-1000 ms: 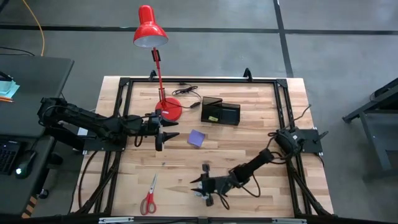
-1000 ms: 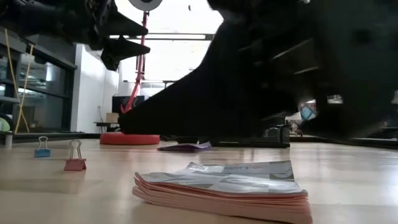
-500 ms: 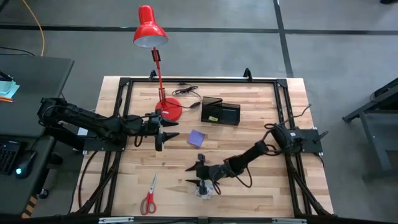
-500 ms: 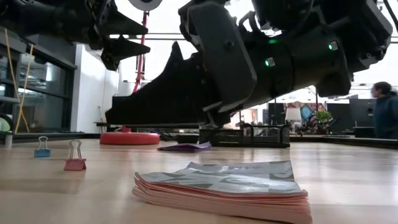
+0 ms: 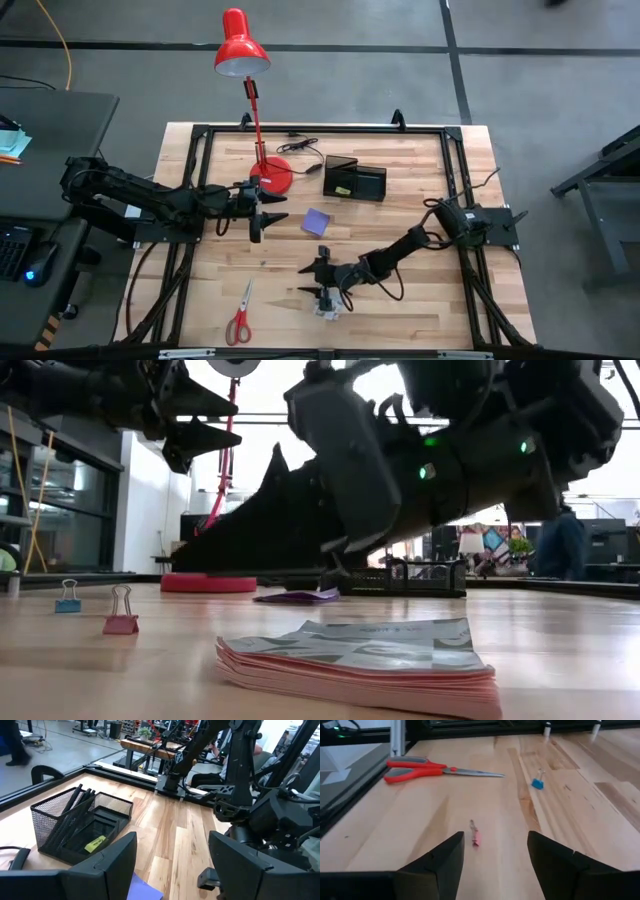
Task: Pick and place office supplies into organizer
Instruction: Put the pink binder clip into the black desk organizer
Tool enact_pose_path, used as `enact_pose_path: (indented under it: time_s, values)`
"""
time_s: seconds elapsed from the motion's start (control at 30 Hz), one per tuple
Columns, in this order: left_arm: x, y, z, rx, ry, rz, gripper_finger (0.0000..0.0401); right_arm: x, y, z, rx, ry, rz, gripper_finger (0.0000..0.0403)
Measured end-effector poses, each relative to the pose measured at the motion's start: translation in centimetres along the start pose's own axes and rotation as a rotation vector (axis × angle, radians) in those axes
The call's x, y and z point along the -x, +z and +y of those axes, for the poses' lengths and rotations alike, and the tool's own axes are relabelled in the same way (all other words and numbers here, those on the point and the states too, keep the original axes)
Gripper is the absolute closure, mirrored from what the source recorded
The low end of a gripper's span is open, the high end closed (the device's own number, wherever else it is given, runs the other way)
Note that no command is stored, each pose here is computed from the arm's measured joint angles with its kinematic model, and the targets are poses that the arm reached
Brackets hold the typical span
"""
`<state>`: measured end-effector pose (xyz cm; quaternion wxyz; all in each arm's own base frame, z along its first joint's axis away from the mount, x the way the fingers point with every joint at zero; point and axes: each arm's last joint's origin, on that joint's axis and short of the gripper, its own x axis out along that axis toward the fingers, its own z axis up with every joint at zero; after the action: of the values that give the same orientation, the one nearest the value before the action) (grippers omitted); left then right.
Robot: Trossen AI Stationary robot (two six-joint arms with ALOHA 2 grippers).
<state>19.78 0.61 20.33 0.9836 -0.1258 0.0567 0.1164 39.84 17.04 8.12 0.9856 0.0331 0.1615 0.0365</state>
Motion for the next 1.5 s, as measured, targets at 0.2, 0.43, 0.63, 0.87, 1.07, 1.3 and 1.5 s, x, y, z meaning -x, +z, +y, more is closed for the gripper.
enact_pose_path:
  time_s: [0.2, 0.43, 0.63, 0.87, 1.07, 1.3, 1.5]
  values:
    - [0.0, 0.0, 0.0, 0.0, 0.0, 0.0, 0.0168, -1.9, -1.3, 0.4, 0.008, 0.018, 0.007, 0.0189]
    - [0.0, 0.0, 0.0, 0.0, 0.0, 0.002, 0.0168, -3.4, -1.6, 0.9, 0.003, 0.045, -0.003, 0.0191]
    - [0.0, 0.0, 0.0, 0.0, -0.001, 0.003, 0.0168, -4.6, -1.3, 1.3, 0.032, 0.043, 0.027, 0.0192]
    - [0.0, 0.0, 0.0, -0.001, -0.002, 0.005, 0.0168, -4.6, -1.3, 1.3, 0.037, 0.026, 0.04, 0.0214]
    - [0.0, 0.0, 0.0, -0.001, -0.002, 0.004, 0.0168, -4.6, -1.3, 1.3, 0.038, 0.025, 0.041, 0.0254]
    - [0.0, 0.0, 0.0, -0.001, -0.002, 0.004, 0.0168, -4.6, -1.3, 1.2, 0.038, 0.023, 0.043, 0.0306]
    - [0.0, 0.0, 0.0, -0.001, -0.002, 0.004, 0.0168, -4.6, -1.4, 1.2, 0.048, 0.024, 0.048, 0.0353]
